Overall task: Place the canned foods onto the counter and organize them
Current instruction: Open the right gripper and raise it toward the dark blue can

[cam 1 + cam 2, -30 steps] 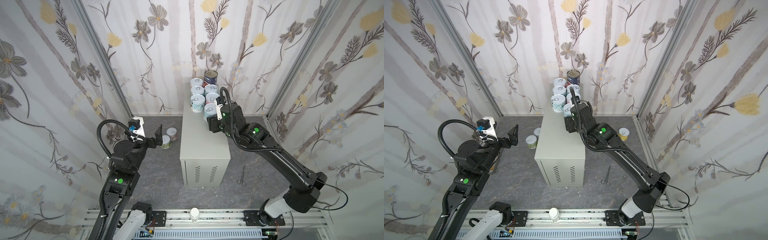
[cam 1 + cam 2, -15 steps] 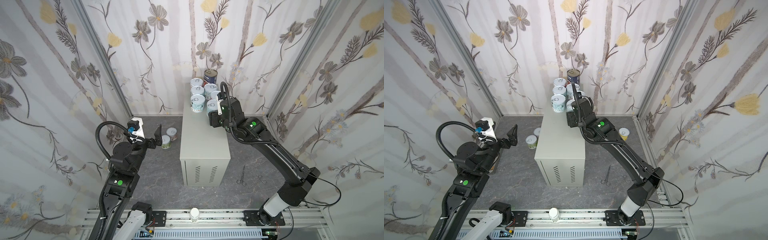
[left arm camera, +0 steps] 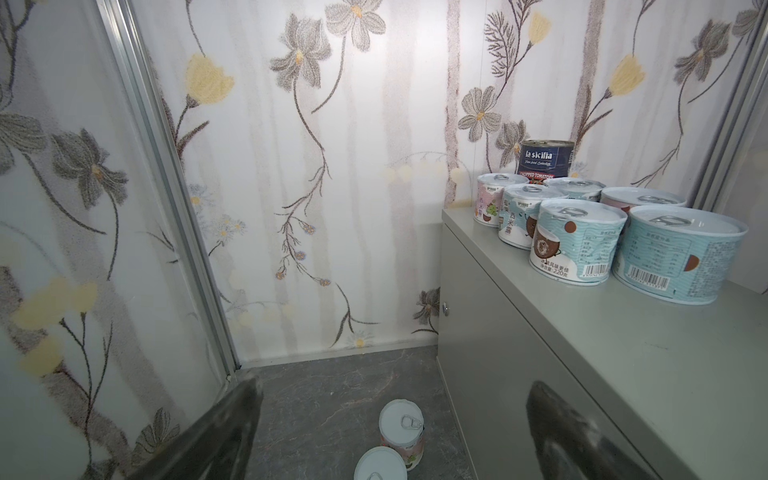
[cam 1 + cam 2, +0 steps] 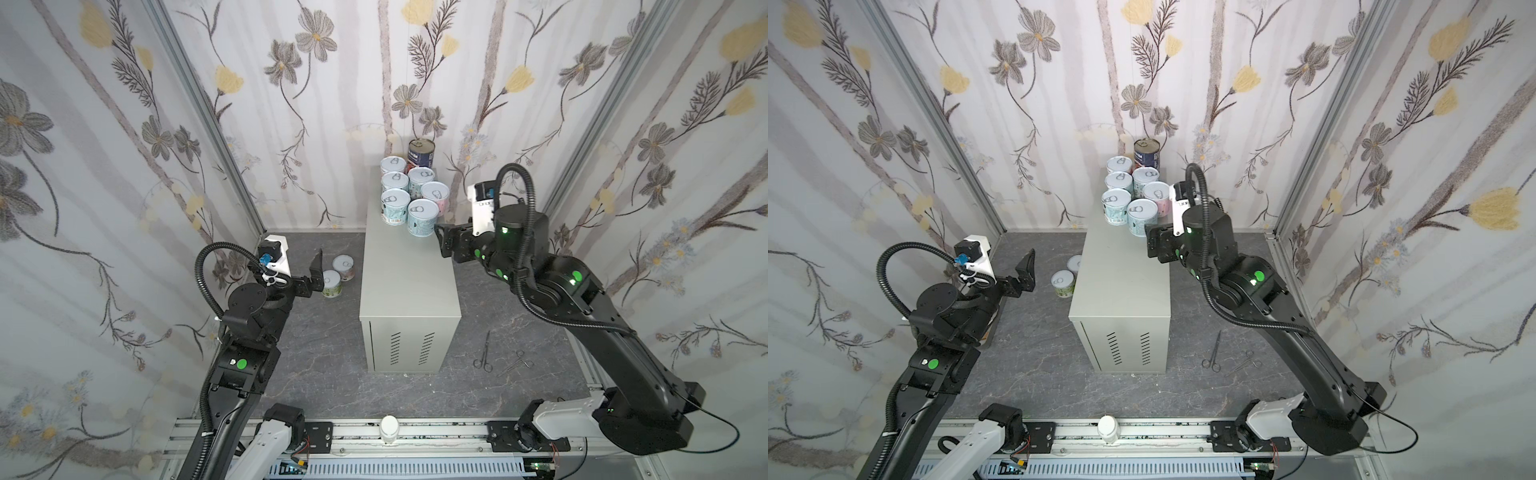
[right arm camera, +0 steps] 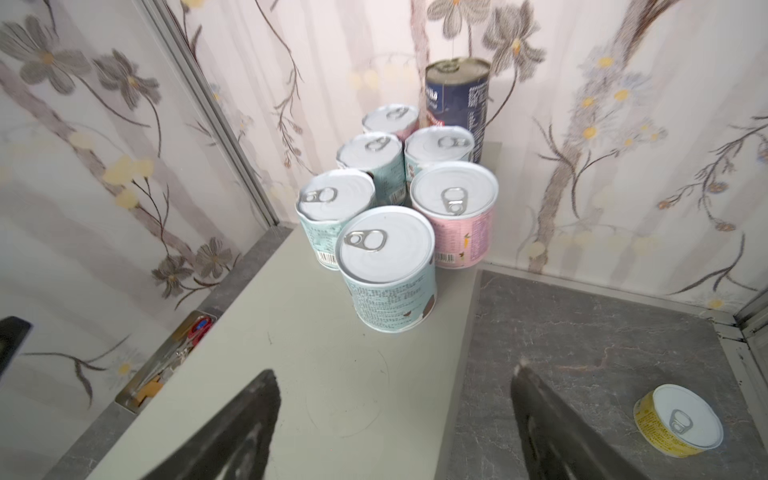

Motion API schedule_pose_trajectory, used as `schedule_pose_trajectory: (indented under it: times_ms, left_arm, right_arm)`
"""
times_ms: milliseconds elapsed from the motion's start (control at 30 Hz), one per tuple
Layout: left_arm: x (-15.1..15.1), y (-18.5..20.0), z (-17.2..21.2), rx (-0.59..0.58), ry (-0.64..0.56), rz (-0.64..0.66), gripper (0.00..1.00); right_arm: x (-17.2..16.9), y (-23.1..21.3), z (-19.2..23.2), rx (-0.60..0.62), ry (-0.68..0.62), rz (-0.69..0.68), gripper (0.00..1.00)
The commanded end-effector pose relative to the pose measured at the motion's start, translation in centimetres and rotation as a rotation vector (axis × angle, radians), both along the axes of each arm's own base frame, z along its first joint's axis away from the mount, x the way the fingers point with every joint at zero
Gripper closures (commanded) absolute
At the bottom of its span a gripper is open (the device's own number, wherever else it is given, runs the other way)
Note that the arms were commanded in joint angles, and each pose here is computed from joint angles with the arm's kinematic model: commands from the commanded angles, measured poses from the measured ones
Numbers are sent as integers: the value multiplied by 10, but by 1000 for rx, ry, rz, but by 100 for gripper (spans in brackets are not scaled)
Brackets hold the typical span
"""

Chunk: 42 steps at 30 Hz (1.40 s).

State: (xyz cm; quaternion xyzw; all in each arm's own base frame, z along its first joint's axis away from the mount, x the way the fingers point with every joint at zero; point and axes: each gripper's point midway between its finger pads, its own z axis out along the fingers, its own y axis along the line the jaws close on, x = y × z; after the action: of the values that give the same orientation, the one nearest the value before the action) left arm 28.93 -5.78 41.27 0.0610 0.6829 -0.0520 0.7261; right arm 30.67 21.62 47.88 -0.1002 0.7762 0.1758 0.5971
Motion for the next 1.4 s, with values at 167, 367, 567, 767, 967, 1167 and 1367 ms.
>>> schedule_pose_trajectory:
  times_ms: [167, 367, 567, 767, 967, 1167, 1367]
  left_arm:
    - [18, -22, 35, 53, -47, -95, 0]
    - [43, -35, 67, 79, -84, -131, 0]
    - [60, -35, 61, 83, -126, -99, 0]
    - [83, -34, 43, 96, -93, -67, 0]
    - [105, -41, 38, 106, -79, -69, 0]
    - [115, -45, 33, 126, -69, -79, 0]
    - [116, -43, 27, 134, -55, -67, 0]
  right_arm:
    - [31, -62, 25, 39, -106, -190, 15]
    - [88, -94, 13, 70, -93, -306, 21]
    - [133, -97, -13, 70, -120, -289, 24]
    - [168, -75, -36, 47, -118, -203, 18]
    - [197, -70, -48, 23, -104, -193, 17]
    - [215, -59, -56, 16, -87, -159, 14]
    - [225, -50, -63, 11, -72, -126, 12]
